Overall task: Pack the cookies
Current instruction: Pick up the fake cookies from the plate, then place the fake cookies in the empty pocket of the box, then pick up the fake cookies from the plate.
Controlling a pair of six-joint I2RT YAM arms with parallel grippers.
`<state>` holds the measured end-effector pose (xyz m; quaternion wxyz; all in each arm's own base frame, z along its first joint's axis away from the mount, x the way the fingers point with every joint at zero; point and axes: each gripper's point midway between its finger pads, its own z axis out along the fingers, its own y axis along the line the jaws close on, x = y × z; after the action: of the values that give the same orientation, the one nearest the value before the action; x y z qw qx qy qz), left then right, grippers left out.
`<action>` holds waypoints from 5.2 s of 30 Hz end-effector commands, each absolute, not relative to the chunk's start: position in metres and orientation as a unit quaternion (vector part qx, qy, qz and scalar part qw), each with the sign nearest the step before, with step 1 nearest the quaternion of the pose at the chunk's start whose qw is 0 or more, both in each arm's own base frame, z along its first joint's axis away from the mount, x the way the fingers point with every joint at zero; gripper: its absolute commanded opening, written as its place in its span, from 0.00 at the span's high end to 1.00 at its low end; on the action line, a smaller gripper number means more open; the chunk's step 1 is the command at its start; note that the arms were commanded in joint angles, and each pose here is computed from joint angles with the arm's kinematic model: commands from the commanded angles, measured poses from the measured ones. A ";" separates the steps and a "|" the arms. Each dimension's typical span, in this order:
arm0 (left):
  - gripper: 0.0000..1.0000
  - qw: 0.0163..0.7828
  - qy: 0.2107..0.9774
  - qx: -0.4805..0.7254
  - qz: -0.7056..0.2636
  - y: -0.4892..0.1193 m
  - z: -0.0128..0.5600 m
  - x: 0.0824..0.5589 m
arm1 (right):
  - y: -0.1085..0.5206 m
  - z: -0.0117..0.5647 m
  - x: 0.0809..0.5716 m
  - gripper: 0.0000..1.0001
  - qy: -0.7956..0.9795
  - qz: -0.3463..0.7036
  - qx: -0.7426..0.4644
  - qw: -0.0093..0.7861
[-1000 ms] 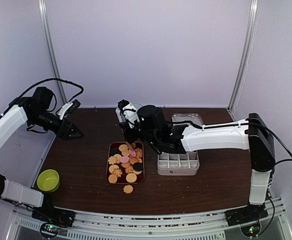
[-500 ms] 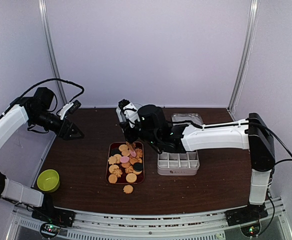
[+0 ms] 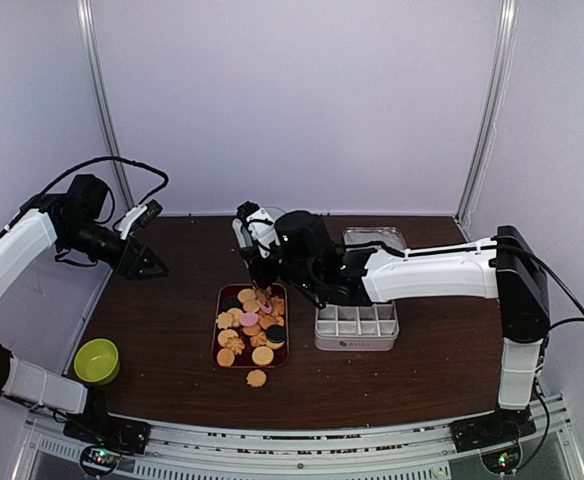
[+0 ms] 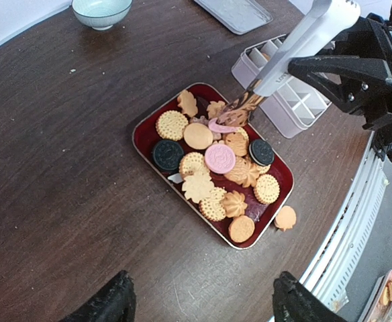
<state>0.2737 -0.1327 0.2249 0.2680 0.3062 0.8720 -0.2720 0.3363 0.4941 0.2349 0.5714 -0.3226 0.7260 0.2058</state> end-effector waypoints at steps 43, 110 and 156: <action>0.27 0.281 0.871 0.305 -0.266 -0.131 0.234 0.280 | 0.226 0.282 0.376 1.00 0.751 0.044 -0.179 0.633; 0.26 0.268 0.881 0.306 -0.242 -0.123 0.224 0.275 | 0.546 0.237 0.286 0.63 0.692 0.238 -0.409 0.546; 0.26 0.252 0.886 0.292 -0.257 -0.125 0.218 0.277 | 0.507 0.289 0.331 1.00 0.691 0.209 -0.342 0.602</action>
<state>0.2743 -0.1243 0.2151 0.2495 0.3006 0.8868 -0.2470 0.3279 0.5204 0.2514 0.5723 -0.3686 0.7045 0.2005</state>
